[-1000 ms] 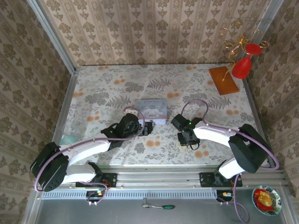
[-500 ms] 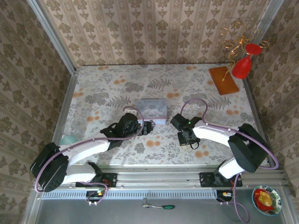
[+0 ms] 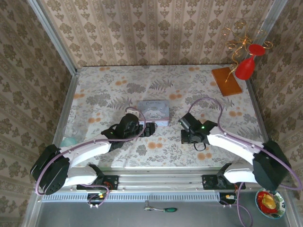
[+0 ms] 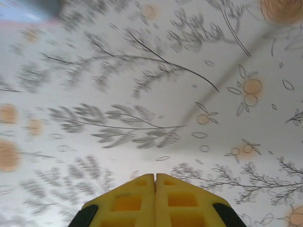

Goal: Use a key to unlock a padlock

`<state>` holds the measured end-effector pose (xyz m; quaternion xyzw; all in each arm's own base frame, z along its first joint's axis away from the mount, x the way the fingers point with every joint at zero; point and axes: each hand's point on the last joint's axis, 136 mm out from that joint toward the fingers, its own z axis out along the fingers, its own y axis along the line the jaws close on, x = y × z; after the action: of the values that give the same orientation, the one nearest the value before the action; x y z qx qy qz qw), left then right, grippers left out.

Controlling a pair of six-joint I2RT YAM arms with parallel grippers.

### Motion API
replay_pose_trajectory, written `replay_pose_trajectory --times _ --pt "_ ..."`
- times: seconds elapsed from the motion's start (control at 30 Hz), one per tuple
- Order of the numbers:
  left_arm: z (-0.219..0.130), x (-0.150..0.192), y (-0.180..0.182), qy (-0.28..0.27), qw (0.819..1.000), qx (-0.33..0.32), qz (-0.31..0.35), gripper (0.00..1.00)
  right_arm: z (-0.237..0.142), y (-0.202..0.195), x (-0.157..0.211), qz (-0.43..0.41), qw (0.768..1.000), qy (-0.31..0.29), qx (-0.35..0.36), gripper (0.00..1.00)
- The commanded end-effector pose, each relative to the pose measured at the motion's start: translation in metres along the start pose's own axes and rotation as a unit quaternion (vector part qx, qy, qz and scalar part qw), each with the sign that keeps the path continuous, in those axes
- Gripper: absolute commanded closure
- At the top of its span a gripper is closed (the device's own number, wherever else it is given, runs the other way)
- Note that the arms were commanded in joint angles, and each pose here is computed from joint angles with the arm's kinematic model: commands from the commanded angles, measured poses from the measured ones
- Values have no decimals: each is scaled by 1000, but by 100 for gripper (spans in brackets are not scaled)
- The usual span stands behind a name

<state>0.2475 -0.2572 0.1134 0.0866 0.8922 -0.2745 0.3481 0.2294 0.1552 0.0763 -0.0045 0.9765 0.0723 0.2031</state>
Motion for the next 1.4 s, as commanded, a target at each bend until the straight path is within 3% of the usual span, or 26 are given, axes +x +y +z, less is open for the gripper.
replay_pose_trajectory --times 0.0,0.13,0.3,0.4,0.57,0.73,0.9,1.1,1.37 --pt "-3 -5 -34 -15 995 98 31 3 -20 22 -19 26 996 -42 -71 100" --pt "-19 1 -79 -63 969 180 158 4 -56 41 -36 21 989 -75 -124 100" --pt "-43 16 -123 -118 905 251 323 9 -100 62 -49 9 978 -103 -179 100" --pt "-53 19 -136 -147 868 285 378 13 -116 74 -52 2 973 -112 -203 100" --pt "-53 19 -142 -175 839 298 421 20 -128 93 -53 -14 966 -119 -230 100" --pt "-50 18 -146 -177 828 319 426 46 -139 116 -52 -30 955 -129 -265 100" --pt "-50 13 -143 -209 826 318 416 50 -145 126 -51 -37 948 -138 -284 100" --pt "-50 13 -145 -193 828 326 414 64 -146 128 -53 -35 945 -145 -291 100" --pt "-53 4 -139 -206 836 307 405 74 -149 132 -56 -29 941 -150 -300 100"
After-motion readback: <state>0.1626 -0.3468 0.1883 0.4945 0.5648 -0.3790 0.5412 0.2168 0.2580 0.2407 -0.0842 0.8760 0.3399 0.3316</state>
